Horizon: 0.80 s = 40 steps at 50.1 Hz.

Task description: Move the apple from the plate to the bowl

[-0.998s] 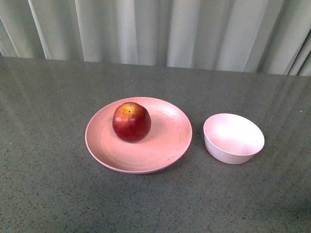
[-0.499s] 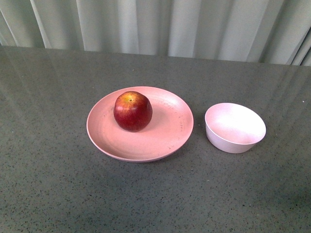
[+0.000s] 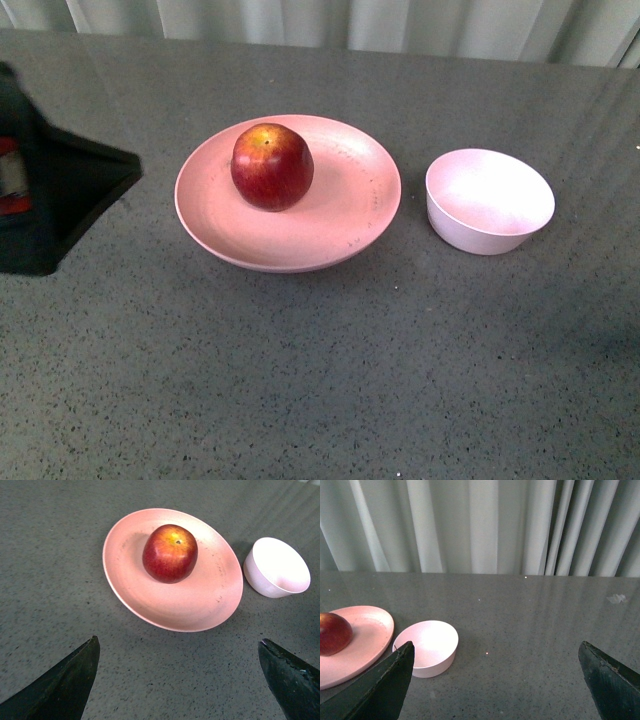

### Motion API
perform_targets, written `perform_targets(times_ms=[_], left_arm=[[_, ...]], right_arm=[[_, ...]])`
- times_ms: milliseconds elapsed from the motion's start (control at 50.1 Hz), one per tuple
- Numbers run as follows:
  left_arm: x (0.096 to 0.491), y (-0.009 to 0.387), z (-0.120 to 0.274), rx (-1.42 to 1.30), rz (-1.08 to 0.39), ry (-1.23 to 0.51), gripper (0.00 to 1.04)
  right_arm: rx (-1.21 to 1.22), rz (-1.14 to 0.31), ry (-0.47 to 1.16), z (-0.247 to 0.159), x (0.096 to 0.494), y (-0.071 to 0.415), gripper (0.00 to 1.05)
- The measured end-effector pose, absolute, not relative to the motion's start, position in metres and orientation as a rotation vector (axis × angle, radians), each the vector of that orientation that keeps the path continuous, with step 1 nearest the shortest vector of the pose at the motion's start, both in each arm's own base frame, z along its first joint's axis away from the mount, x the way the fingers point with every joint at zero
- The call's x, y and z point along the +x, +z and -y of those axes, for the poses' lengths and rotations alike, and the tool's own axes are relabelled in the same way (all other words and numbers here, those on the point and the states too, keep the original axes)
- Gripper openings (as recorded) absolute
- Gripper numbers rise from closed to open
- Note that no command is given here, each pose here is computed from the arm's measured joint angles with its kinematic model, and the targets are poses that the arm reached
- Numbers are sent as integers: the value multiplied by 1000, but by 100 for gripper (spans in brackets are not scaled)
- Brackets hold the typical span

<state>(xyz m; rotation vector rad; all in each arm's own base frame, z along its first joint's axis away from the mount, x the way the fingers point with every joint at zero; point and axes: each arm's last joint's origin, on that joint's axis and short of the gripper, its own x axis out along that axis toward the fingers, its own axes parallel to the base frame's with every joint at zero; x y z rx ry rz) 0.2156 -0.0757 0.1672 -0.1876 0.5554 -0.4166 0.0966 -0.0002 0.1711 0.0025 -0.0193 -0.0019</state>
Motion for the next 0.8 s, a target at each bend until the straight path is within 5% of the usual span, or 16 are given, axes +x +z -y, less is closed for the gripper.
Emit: perform_targets(times_ms=[798], left_arm=[[320, 137, 143, -78, -618, -470, 96]], right_arm=[[3, 19, -2, 0, 97, 171, 96]])
